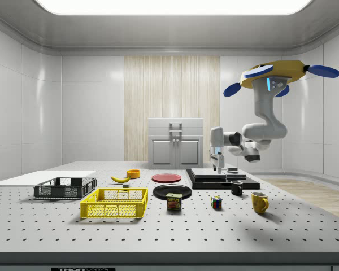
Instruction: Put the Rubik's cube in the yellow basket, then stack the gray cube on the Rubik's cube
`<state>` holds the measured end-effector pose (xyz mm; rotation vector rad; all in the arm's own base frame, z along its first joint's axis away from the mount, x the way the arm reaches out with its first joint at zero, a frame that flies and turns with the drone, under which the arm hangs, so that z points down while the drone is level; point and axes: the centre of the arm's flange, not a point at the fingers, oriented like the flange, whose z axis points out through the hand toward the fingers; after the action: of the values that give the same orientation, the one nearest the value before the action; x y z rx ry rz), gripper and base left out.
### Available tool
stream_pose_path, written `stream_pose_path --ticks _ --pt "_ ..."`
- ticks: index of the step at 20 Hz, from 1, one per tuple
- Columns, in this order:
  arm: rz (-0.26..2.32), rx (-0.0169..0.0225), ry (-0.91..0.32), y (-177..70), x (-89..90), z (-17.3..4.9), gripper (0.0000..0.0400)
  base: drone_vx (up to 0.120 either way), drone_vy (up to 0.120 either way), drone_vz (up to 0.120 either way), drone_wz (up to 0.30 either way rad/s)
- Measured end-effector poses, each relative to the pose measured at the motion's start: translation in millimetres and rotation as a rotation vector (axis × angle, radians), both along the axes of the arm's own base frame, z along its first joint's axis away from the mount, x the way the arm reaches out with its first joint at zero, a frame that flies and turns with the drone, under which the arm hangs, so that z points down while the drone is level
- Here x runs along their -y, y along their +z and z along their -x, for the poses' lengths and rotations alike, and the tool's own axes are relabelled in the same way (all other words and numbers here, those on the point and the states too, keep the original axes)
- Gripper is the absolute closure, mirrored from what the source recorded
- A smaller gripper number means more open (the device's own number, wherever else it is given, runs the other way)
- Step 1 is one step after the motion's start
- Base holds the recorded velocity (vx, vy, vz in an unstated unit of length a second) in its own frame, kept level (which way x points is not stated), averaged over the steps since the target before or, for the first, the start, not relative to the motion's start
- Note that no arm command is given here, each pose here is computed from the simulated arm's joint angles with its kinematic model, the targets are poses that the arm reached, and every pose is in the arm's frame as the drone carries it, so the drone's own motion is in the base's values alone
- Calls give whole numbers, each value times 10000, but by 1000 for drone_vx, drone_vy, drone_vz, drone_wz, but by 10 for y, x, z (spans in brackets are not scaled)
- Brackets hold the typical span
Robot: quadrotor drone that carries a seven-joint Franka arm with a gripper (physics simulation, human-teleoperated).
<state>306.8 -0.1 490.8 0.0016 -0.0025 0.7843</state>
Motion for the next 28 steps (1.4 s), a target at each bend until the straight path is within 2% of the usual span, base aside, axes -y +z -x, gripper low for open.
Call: stream_pose_path --ticks 26,28 --pt "9 -2 4 0 0 0 0 0 -5 -120 0" --pt "9 -2 4 12 0 0 0 0 0 -40 0"
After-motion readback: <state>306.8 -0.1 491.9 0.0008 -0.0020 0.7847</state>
